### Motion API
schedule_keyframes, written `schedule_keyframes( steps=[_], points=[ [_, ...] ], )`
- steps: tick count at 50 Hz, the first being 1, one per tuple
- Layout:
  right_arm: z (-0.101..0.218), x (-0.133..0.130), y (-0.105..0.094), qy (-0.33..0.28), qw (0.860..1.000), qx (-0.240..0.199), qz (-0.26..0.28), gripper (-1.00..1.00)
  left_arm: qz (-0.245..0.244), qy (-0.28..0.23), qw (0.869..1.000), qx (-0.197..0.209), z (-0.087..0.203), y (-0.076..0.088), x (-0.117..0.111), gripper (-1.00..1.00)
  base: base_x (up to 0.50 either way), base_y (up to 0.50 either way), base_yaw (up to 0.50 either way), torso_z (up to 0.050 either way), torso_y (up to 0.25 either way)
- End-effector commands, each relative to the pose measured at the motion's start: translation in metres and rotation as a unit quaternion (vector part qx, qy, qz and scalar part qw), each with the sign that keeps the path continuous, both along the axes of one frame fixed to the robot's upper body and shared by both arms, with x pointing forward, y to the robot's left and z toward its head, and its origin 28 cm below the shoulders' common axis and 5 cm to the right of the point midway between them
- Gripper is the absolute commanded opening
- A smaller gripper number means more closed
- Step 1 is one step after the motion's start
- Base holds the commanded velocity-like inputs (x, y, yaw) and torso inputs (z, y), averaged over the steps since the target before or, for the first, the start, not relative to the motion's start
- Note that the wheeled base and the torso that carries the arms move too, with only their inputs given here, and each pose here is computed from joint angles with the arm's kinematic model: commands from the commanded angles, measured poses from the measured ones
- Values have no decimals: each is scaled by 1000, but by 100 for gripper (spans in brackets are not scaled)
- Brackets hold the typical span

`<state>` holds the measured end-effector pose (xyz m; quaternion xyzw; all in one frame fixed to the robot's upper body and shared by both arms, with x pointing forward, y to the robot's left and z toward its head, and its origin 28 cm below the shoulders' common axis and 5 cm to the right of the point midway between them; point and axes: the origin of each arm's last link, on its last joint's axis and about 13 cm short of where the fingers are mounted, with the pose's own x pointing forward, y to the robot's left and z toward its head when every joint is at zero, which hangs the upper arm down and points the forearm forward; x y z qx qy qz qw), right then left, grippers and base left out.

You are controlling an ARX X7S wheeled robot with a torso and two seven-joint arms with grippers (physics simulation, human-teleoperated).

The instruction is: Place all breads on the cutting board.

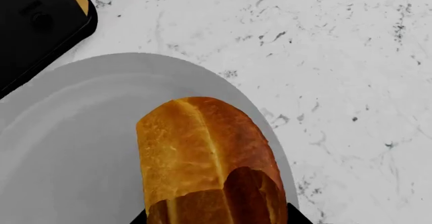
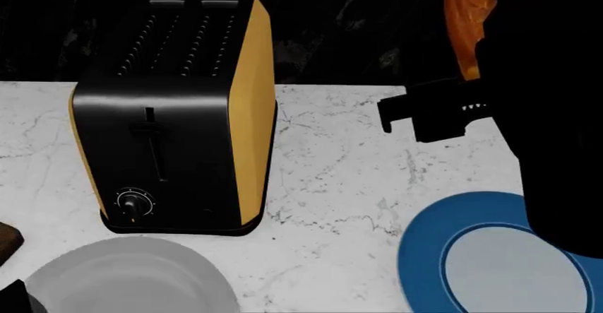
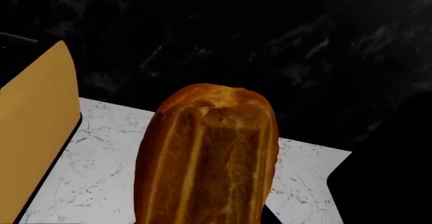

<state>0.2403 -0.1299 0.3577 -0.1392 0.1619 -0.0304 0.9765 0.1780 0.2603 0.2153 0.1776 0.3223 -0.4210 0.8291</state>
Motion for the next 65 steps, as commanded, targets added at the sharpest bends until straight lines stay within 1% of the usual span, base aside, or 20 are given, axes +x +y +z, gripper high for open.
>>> schedule_keyframes(
  steps=[1,5,7,8,16,27,30,31,32,33,34,35,36,37,38,42,44,46,52,65],
  points=[
    [-1,-1,-3,-6,1000,-6,-2,-100,27,-8,999,19,-11,0,7,-100,0,0,0,0,0],
    [1,-3,-2,-10,1000,-9,-2,-100,30,-17,999,1,-5,0,8,-100,0,-1,-2,0,0],
    [3,-5,-3,-16,1000,-1,-4,-100,28,-45,999,-9,2,0,8,-100,0,0,0,0,0],
    [5,-6,-4,-21,1000,4,-6,-100,36,-40,998,-26,6,1,10,-100,0,0,0,0,0],
    [10,-9,-2,-27,1000,-2,1,-100,33,-56,997,-30,20,0,5,-100,0,0,0,0,0],
    [5,-7,-3,-23,1000,-2,0,-100,39,-64,996,-37,24,-1,6,-100,0,0,0,0,0],
    [4,-8,-1,-39,999,11,12,-100,59,-95,992,-57,35,1,6,-100,0,0,-1,0,0],
    [4,-9,0,-63,997,-7,36,-100,72,-108,989,-67,41,2,7,-100,0,0,0,0,0],
    [3,-10,0,-76,996,11,33,-100,79,-120,986,-84,46,3,7,-100,0,0,0,0,0],
    [3,-10,1,-81,996,17,41,-100,84,-128,985,-83,48,4,7,-100,0,0,0,0,0],
    [3,-13,1,-102,992,34,65,-100,98,-146,980,-93,53,4,8,-100,0,0,0,0,0],
    [1,-15,1,-122,990,33,64,-100,107,-157,977,-99,57,4,8,-100,0,0,0,0,0],
    [0,-18,0,-127,987,62,72,-100,130,-180,970,-103,63,4,9,-100,0,0,0,0,0],
    [-22,-29,-4,-171,981,79,44,-100,215,-285,923,-146,74,1,16,-100,0,0,0,0,0],
    [-28,-41,4,-188,977,65,77,-100,225,-292,915,-162,76,0,15,-100,0,0,-3,0,0],
    [-33,-45,4,-203,973,69,81,-100,224,-296,911,-176,76,-4,13,-100,0,0,0,0,3],
    [-40,-47,3,-204,974,67,70,-100,248,-315,897,-186,80,-3,12,-100,0,0,0,0,0],
    [-44,-49,3,-207,972,80,72,-100,255,-319,892,-196,81,-2,10,-100,0,0,0,0,0],
    [-51,-58,6,-231,969,61,61,-100,277,-331,877,-212,82,-2,8,-100,-53,0,0,0,2],
    [-71,-63,6,-235,969,56,56,-100,325,-352,843,-244,89,5,10,-100,-314,0,0,0,0]
  ],
)
